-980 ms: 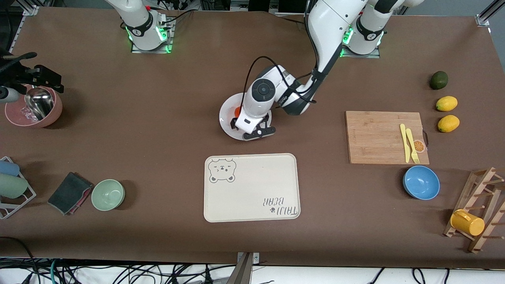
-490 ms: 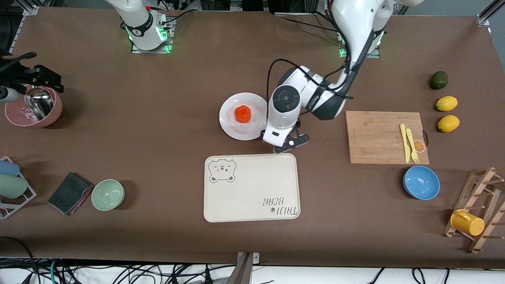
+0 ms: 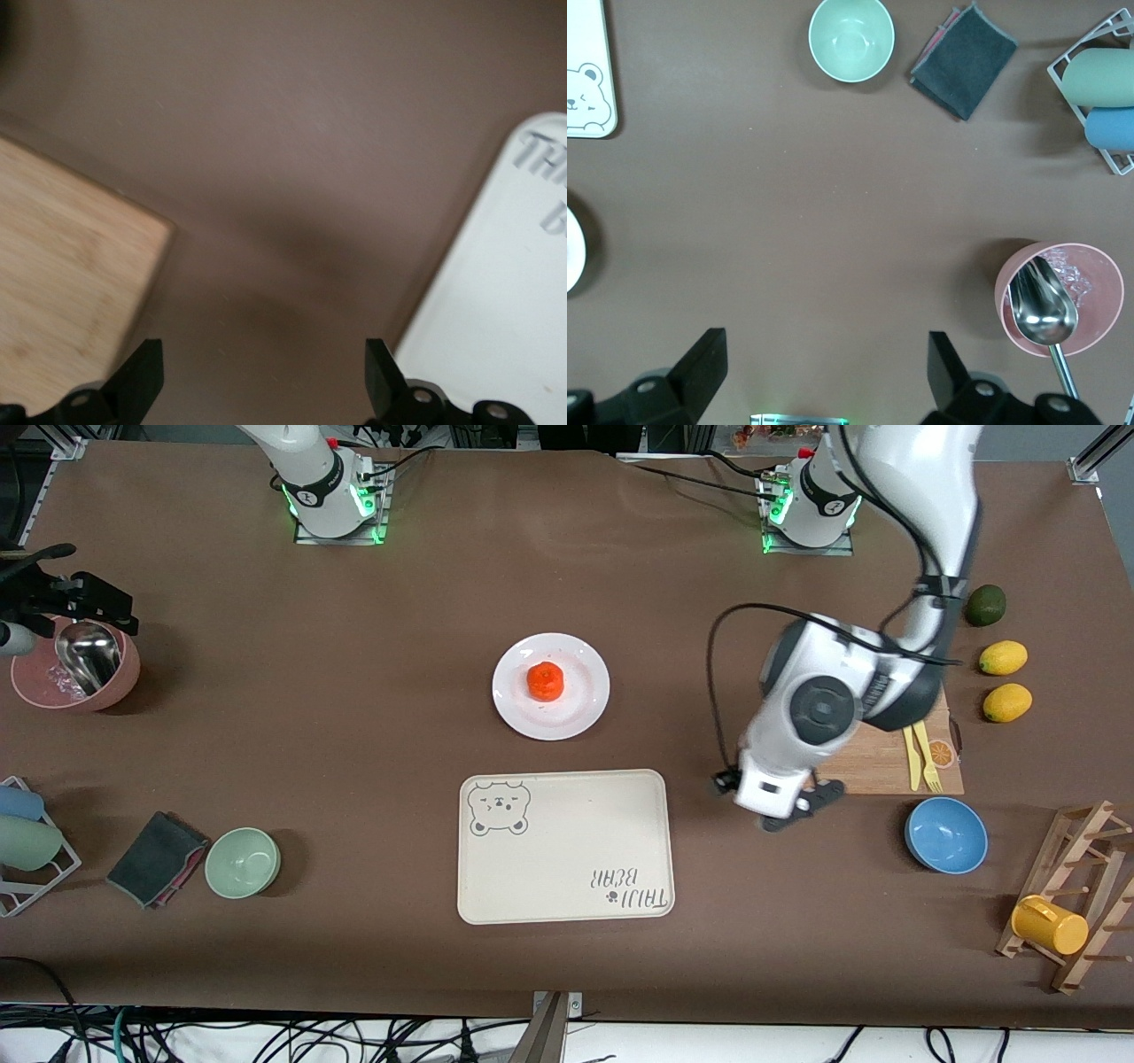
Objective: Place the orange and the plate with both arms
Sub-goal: 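Withdraw the left gripper while the right gripper reaches toward the plate, then move the right gripper to the plate rim and grasp the rim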
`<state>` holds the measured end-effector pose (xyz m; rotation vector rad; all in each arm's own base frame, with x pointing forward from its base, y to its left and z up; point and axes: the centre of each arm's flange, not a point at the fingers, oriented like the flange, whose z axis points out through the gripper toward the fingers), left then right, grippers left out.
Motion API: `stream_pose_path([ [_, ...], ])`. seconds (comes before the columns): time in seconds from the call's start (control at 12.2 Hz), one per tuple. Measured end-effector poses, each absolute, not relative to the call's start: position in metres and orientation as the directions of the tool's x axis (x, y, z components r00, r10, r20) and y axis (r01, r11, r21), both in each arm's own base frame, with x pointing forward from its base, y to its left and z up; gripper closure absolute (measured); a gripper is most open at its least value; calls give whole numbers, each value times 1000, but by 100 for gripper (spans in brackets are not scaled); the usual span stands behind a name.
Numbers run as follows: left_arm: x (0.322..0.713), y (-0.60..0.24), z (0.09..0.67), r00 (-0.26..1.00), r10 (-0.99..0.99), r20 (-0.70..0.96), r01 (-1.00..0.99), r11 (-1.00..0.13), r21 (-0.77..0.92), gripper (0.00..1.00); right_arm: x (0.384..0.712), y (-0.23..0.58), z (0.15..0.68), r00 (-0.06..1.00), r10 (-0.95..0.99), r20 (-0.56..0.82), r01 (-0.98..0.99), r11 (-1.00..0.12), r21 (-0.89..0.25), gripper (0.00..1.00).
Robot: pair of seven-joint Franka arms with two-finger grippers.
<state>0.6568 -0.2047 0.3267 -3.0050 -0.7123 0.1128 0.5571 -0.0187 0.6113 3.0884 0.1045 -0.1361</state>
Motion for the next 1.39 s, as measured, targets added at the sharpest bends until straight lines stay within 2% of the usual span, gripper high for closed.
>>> stream_pose_path([
  [0.41,669,-70,356,962,228,-148,221,-973,-62,0,587,-18,536,971,81,-224,93,-995,40,0],
  [0.82,650,-13,442,975,120,-187,119,-993,-20,0,584,-15,527,952,121,-282,129,-992,8,0],
  [1.06,637,4,499,990,-45,-133,-43,-999,18,0,583,7,513,947,151,-283,112,-982,-149,0],
  [1.39,600,2,555,994,-83,-72,-81,-996,26,0,594,35,453,964,118,-239,7,-908,-418,0],
])
